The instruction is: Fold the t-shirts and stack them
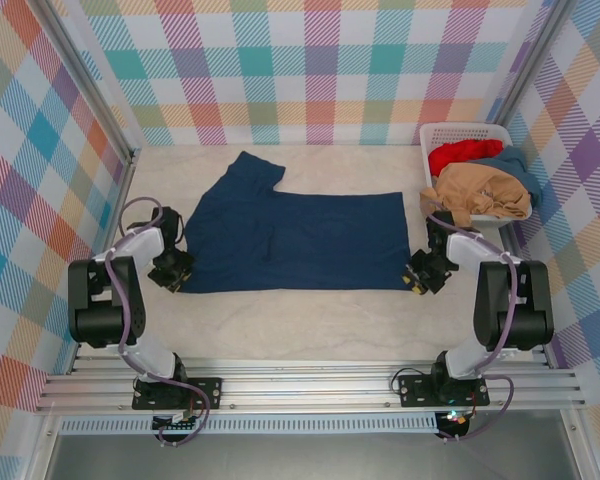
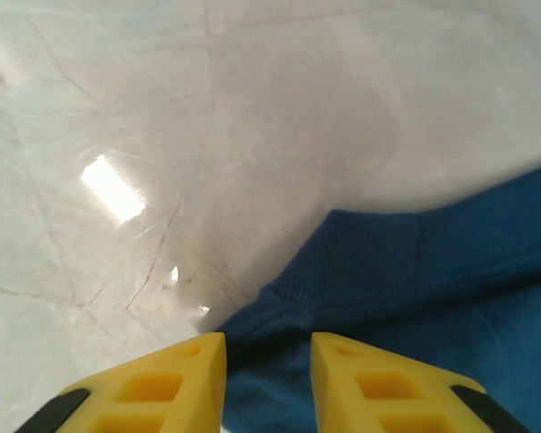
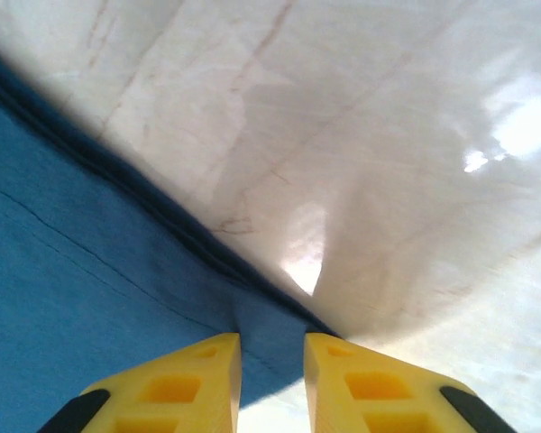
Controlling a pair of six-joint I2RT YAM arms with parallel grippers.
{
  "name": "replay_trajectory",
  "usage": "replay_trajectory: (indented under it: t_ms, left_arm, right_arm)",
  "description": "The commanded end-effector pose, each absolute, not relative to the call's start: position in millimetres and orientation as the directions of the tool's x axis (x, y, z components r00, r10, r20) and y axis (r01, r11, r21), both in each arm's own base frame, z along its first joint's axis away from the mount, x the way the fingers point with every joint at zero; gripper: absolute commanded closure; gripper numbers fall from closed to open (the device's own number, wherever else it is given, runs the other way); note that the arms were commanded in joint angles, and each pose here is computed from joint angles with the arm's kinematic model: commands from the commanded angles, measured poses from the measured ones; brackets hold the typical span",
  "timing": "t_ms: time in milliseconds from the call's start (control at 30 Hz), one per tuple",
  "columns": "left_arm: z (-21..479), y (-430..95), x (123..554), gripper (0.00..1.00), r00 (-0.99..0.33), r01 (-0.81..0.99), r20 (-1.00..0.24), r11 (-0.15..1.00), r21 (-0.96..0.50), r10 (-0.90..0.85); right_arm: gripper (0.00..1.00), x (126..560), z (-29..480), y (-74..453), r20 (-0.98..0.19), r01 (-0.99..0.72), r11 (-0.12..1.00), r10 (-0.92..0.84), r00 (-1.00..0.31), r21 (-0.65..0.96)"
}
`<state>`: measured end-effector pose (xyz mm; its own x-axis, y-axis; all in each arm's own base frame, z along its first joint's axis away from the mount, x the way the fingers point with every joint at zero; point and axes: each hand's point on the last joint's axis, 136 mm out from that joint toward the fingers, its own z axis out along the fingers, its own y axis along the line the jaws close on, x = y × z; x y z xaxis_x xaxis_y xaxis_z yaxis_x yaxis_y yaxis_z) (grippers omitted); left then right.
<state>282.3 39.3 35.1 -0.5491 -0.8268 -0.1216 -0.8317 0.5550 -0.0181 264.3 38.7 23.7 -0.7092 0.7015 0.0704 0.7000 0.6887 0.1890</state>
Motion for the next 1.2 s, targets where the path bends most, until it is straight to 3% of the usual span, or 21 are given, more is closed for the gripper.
replay_trajectory:
  t_ms: [0,133,400,533,633,800,967,1167]
  left_arm:
    - [88.5,31.8,292.5,0.65,-0.548,-0.812,-0.214,0.576,-0.097,-0.808]
    - [95.0,-15.9,312.9,0.65,-0.603,-0.750,-0.191,0.632,-0.196,-0.774]
    - [48.5,-40.3,344.5,0.67,-0.606,-0.753,-0.113,0.614,-0.236,-0.787]
    - [28.9,-25.9,328.3,0.67,-0.577,-0.802,-0.095,0.585,-0.125,-0.811]
    - [8.0,-5.5,293.9,0.67,-0.491,-0.868,-0.068,0.494,-0.041,-0.868]
    - [-0.1,26.1,246.3,0.68,-0.346,-0.937,-0.083,0.349,-0.021,-0.935]
    - [12.1,34.5,223.2,0.68,-0.351,-0.935,-0.093,0.354,-0.011,-0.932]
    - [7.7,32.1,190.5,0.68,-0.360,-0.933,-0.077,0.359,0.030,-0.930]
  right_arm:
    - [0.71,264.4,57.9,37.7,-0.027,0.630,0.759,0.642,-0.766,0.166]
    - [0.68,277.6,71.3,60.0,-0.115,0.523,0.832,0.547,-0.829,0.183]
    - [0.73,309.8,37.4,94.1,-0.016,0.529,0.811,0.550,-0.835,0.252]
    - [0.73,308.5,18.6,96.9,0.040,0.553,0.809,0.557,-0.829,0.201]
    - [0.73,294.0,6.9,98.4,0.094,0.569,0.811,0.562,-0.822,0.138]
    - [0.73,253.0,4.6,102.1,0.196,0.569,0.823,0.556,-0.808,0.009]
    - [0.73,189.0,1.1,100.4,0.300,0.584,0.806,0.582,-0.756,-0.095]
    - [0.73,139.3,3.8,90.4,0.345,0.591,0.793,0.601,-0.721,-0.147]
